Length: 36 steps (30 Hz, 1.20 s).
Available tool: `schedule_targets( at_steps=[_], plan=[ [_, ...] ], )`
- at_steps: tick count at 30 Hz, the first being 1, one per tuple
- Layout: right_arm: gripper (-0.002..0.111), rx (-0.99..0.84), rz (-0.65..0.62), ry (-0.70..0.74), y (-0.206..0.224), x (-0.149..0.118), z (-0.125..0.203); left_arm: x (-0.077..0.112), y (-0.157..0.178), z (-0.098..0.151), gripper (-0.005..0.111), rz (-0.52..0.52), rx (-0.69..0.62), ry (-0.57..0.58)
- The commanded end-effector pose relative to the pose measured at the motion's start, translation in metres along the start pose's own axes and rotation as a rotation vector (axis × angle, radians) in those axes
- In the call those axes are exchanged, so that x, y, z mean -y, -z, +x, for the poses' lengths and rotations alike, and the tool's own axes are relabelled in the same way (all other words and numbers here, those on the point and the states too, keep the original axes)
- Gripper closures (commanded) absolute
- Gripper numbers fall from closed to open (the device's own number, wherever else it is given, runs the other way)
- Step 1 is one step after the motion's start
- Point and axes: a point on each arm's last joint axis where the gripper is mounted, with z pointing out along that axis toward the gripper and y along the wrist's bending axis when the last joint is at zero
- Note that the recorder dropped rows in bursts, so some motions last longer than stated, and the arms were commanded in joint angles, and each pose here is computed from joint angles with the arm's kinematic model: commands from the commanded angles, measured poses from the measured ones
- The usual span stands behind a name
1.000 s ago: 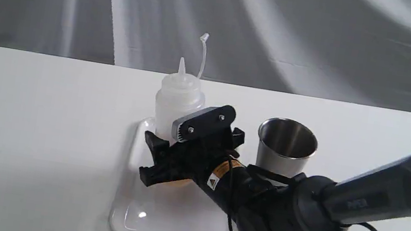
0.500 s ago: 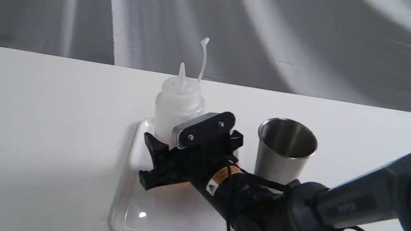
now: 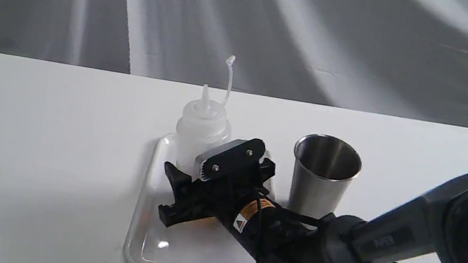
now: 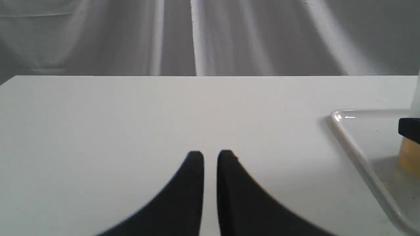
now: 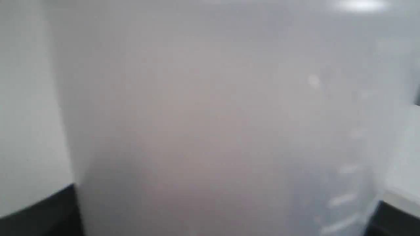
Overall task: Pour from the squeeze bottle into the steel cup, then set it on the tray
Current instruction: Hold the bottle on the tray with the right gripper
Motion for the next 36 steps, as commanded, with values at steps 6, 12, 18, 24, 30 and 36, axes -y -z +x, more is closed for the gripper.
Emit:
schedule_targets(
  at_steps=[6, 12, 18, 24, 30, 36],
  plan=[
    [0.108, 0.052, 0.001, 0.007, -0.0009, -0.0003, -0.0084, -0.0002, -0.0002, 0.0005, 0.098, -0.003, 0.008, 0.002],
    [0.103, 0.046, -0.019, 0.019, -0.0009, -0.0022, -0.0078, -0.0002, -0.0002, 0.0005, 0.098, -0.003, 0.008, 0.002],
    [0.072, 0.046, -0.021, 0.02, -0.0009, -0.0024, -0.0079, -0.0002, -0.0002, 0.0005, 0.098, -0.003, 0.008, 0.004],
    [0.048, 0.044, -0.021, 0.02, -0.0009, -0.0024, -0.0077, -0.0002, -0.0002, 0.0005, 0.098, -0.003, 0.008, 0.004],
    [0.031, 0.032, -0.019, -0.009, -0.0009, -0.0021, -0.0066, -0.0002, -0.0002, 0.0005, 0.098, -0.003, 0.008, 0.002],
    [0.023, 0.019, -0.019, -0.01, -0.001, -0.0021, -0.0054, -0.0002, -0.0002, 0.0005, 0.098, -0.003, 0.008, 0.002]
  ],
)
